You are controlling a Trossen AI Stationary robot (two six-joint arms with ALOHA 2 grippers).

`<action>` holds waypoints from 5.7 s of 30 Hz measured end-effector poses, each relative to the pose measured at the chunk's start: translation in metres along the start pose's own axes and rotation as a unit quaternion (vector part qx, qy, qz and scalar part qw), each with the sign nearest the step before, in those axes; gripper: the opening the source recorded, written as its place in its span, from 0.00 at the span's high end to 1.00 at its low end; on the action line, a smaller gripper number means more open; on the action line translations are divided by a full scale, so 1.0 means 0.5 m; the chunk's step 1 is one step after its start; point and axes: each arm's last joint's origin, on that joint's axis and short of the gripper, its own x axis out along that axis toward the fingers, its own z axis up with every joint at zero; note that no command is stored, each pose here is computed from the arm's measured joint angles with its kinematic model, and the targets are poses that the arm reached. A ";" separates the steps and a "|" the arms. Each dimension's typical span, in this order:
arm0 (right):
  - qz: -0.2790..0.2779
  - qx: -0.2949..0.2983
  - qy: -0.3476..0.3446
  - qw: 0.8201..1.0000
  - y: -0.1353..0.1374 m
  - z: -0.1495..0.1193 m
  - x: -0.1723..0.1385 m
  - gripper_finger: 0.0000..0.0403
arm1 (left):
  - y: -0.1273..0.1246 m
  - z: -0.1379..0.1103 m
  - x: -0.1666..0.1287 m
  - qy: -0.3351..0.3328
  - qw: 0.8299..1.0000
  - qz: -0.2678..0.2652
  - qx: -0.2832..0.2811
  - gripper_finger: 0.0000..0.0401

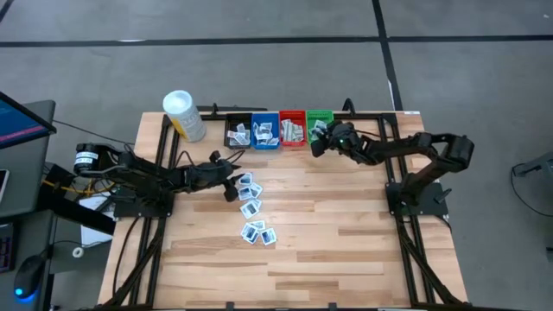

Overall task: Pick & Place First Aid Supplies
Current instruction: Put the blue alcohol pad into the green bin

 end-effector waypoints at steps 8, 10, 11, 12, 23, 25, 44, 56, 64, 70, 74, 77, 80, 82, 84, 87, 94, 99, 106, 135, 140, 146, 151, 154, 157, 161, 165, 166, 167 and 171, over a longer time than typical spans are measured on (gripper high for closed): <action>0.046 -0.040 -0.043 0.997 0.033 0.029 -0.046 0.71 | 0.000 -0.024 -0.005 0.028 0.999 -0.018 0.012 0.65; 0.057 -0.050 -0.054 0.996 0.042 0.035 -0.059 0.71 | 0.001 -0.033 -0.008 0.034 0.999 -0.022 0.025 0.65; 0.063 -0.057 -0.059 0.995 0.046 0.039 -0.065 0.71 | 0.001 -0.039 -0.010 0.038 0.998 -0.030 0.035 0.65; 0.069 -0.061 -0.065 0.994 0.050 0.042 -0.071 0.71 | 0.001 -0.045 -0.012 0.042 0.997 -0.040 0.048 0.65; 0.107 -0.097 -0.098 0.985 0.076 0.056 -0.114 0.71 | -0.007 -0.061 -0.021 0.029 0.966 -0.112 0.231 0.65; 0.107 -0.096 -0.100 0.985 0.075 0.058 -0.116 0.71 | -0.006 -0.061 -0.021 0.029 0.962 -0.102 0.252 0.65; 0.106 -0.097 -0.099 0.985 0.075 0.057 -0.114 0.71 | 0.014 -0.056 -0.010 0.019 0.951 -0.121 0.284 0.65; 0.105 -0.108 -0.100 0.983 0.075 0.058 -0.114 0.71 | -0.003 -0.067 0.044 0.060 0.947 -0.128 0.289 0.65; 0.105 -0.109 -0.100 0.983 0.075 0.057 -0.114 0.71 | 0.000 -0.075 0.052 0.073 0.956 -0.114 0.262 0.65; 0.105 -0.109 -0.100 0.983 0.075 0.057 -0.114 0.71 | 0.002 -0.083 0.048 0.081 0.967 -0.103 0.220 0.65; 0.105 -0.109 -0.099 0.983 0.075 0.057 -0.114 0.71 | 0.004 -0.088 0.044 0.086 0.973 -0.096 0.194 0.65; 0.105 -0.109 -0.099 0.983 0.075 0.057 -0.114 0.71 | 0.009 -0.089 0.045 0.090 0.978 -0.102 0.159 0.67; 0.105 -0.109 -0.100 0.983 0.075 0.057 -0.114 0.71 | 0.018 -0.092 0.048 0.095 0.982 -0.114 0.120 0.71; 0.105 -0.109 -0.100 0.983 0.075 0.057 -0.114 0.71 | 0.023 -0.094 0.050 0.097 0.982 -0.121 0.106 0.75; 0.105 -0.109 -0.100 0.983 0.075 0.057 -0.114 0.71 | 0.026 -0.096 0.052 0.097 0.982 -0.130 0.099 0.79; 0.105 -0.109 -0.101 0.983 0.075 0.058 -0.114 0.71 | 0.027 -0.097 0.053 0.096 0.981 -0.143 0.095 0.86; 0.119 -0.108 -0.102 0.982 0.077 0.059 -0.115 0.71 | 0.022 -0.094 0.051 0.086 0.981 -0.143 0.096 0.99; 0.141 -0.105 -0.109 0.978 0.082 0.062 -0.118 0.71 | 0.014 -0.077 0.046 0.058 0.985 -0.121 0.113 0.99; 0.182 -0.105 -0.118 0.970 0.094 0.063 -0.125 0.71 | 0.020 -0.038 0.029 0.005 0.990 -0.093 0.110 0.99; 0.350 -0.394 -0.253 0.811 0.215 0.018 -0.233 0.71 | -0.024 0.139 -0.012 -0.180 0.900 -0.396 0.025 0.98; 0.356 -0.391 -0.260 0.808 0.219 0.024 -0.236 0.71 | -0.032 0.167 -0.015 -0.197 0.893 -0.404 0.021 0.98; 0.391 -0.388 -0.271 0.790 0.228 0.034 -0.243 0.71 | -0.031 0.198 -0.015 -0.219 0.889 -0.401 0.021 0.98; 0.399 -0.388 -0.274 0.784 0.231 0.035 -0.246 0.71 | -0.040 0.218 0.004 -0.219 0.888 -0.403 0.019 0.98; 0.399 -0.387 -0.274 0.784 0.231 0.035 -0.247 0.71 | -0.052 0.221 0.033 -0.202 0.891 -0.406 0.014 0.98; 0.399 -0.387 -0.274 0.785 0.231 0.035 -0.246 0.71 | -0.062 0.220 0.062 -0.188 0.894 -0.406 0.017 0.98; 0.400 -0.391 -0.266 0.785 0.231 0.032 -0.245 0.71 | -0.072 0.231 0.087 -0.184 0.894 -0.407 0.016 0.98; 0.402 -0.397 -0.254 0.785 0.230 0.027 -0.243 0.71 | -0.075 0.251 0.095 -0.187 0.893 -0.410 -0.003 0.98; 0.405 -0.398 -0.253 0.784 0.230 0.026 -0.243 0.71 | -0.075 0.256 0.095 -0.188 0.892 -0.411 -0.007 0.98; 0.409 -0.398 -0.252 0.782 0.230 0.026 -0.243 0.71 | -0.075 0.260 0.095 -0.188 0.891 -0.413 -0.013 0.98; 0.412 -0.400 -0.249 0.780 0.230 0.025 -0.243 0.71 | -0.070 0.266 0.096 -0.177 0.890 -0.417 -0.049 0.98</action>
